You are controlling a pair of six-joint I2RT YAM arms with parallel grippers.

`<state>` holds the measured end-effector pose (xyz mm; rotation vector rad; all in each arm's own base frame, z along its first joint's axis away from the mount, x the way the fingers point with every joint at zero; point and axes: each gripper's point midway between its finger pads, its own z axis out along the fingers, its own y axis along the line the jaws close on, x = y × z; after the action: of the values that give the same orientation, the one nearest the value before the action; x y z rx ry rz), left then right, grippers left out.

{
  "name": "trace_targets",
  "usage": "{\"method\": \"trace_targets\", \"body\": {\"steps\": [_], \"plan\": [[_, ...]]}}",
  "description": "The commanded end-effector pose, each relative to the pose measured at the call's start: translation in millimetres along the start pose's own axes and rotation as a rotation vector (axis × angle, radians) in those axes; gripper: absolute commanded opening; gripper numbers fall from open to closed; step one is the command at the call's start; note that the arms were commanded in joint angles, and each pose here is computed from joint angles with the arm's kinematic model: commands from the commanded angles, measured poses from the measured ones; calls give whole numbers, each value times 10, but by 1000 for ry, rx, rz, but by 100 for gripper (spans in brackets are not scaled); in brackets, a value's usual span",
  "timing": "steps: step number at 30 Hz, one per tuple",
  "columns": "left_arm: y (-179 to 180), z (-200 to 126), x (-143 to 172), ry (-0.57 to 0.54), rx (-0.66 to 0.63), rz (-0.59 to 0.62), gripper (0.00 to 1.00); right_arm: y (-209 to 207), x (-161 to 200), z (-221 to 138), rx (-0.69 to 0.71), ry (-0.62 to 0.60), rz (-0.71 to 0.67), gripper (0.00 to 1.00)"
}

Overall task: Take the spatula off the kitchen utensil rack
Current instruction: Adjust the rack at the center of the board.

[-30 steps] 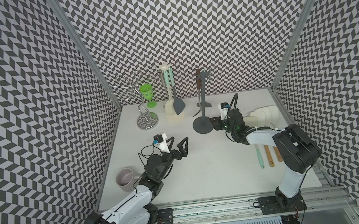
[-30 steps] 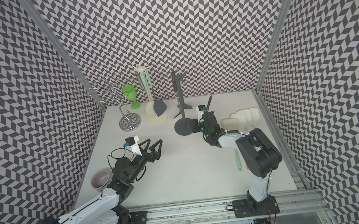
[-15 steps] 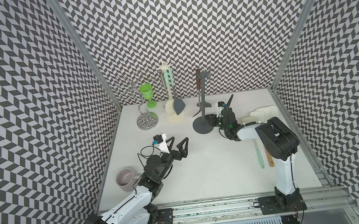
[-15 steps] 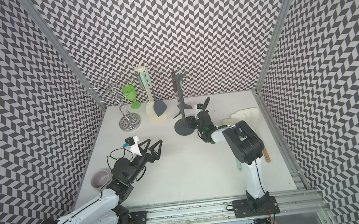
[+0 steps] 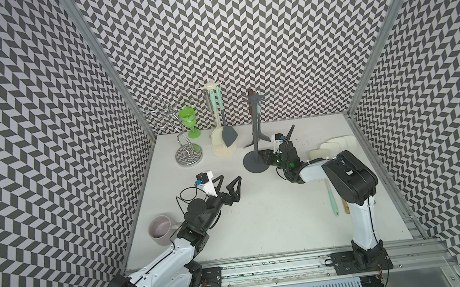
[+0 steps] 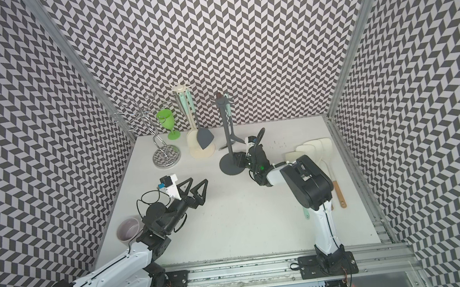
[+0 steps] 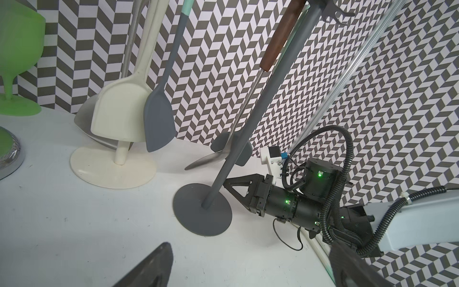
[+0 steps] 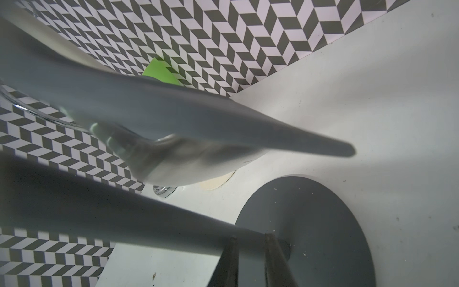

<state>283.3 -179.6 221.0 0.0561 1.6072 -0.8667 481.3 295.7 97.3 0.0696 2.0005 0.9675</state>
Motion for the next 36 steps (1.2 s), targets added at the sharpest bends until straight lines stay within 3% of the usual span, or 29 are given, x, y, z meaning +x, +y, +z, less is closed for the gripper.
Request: {"method": "trace_targets", "body": {"steps": [1,14,22,29,36], "plan": [[-34,-33,-49,-23,20,4,100,253,4,25,-92,-30,-5,21],[-78,-73,-101,-38,34,11,100,552,277,29,-160,14,-40,23],[-118,-86,-93,-34,54,22,100,632,412,-312,-186,55,-94,29],[-216,-12,7,16,100,17,100,753,434,-685,-196,122,-225,41],[-424,102,189,91,163,45,100,917,143,-1045,-198,96,-312,64]]}}
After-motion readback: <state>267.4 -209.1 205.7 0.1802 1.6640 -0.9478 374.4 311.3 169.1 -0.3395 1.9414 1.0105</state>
